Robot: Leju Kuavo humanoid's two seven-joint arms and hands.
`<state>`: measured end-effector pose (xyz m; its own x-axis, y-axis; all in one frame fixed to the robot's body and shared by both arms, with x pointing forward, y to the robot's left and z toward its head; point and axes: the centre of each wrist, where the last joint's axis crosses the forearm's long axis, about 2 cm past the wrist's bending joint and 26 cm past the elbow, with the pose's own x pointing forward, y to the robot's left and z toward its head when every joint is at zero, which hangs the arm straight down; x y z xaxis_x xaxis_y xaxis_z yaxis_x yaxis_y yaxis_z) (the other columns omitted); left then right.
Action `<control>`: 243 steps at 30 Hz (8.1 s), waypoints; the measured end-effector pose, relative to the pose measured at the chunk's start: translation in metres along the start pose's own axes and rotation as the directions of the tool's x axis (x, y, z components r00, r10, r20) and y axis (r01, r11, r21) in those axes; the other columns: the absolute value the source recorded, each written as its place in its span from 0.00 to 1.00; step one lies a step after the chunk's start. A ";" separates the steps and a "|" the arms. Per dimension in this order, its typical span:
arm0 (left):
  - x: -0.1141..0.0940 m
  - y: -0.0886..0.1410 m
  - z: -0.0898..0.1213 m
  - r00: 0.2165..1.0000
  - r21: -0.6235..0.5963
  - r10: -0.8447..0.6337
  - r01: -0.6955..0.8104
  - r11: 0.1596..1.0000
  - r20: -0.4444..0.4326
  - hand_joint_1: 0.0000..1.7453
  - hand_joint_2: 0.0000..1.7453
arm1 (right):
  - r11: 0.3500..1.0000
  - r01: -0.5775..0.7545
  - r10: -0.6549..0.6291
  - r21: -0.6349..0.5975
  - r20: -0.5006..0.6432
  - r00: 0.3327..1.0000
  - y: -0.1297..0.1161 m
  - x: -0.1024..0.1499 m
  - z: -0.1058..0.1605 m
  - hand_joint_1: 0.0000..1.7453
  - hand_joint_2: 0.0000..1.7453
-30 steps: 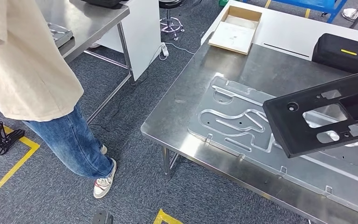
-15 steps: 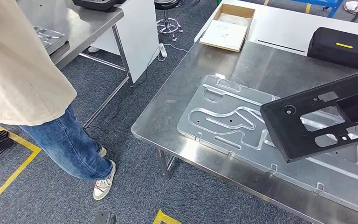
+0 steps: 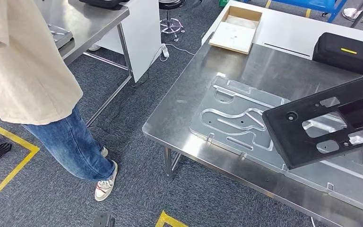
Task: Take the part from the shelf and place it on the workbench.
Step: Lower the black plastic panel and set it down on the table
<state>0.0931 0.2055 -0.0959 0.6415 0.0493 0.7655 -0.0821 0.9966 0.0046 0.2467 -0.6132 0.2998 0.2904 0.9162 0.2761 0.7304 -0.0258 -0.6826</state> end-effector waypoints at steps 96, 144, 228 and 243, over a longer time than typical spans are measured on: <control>0.001 0.000 -0.001 1.000 -0.002 0.000 0.000 1.000 0.001 0.00 0.00 | 0.999 0.010 -0.013 -0.048 -0.046 0.999 -0.009 -0.007 -0.014 0.00 0.00; 0.002 -0.002 -0.001 1.000 -0.008 0.001 -0.001 1.000 0.002 0.00 0.00 | 0.999 0.002 -0.003 -0.046 -0.030 1.000 -0.012 -0.007 -0.017 0.00 0.00; 0.004 -0.006 -0.001 1.000 -0.040 0.014 -0.014 0.999 -0.004 0.00 1.00 | 0.988 0.003 0.005 -0.155 0.049 0.999 -0.012 0.003 0.001 0.00 1.00; 0.002 -0.005 -0.001 0.999 -0.015 0.014 -0.014 1.000 -0.038 0.00 0.00 | 0.981 0.044 -0.030 -0.187 0.073 0.997 -0.015 0.004 0.009 0.00 1.00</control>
<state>0.0955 0.2006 -0.0946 0.6692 0.0655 0.7402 -0.0801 0.9967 -0.0159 0.2309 -0.6057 0.3052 0.2219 0.9435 0.2463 0.8449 -0.0599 -0.5316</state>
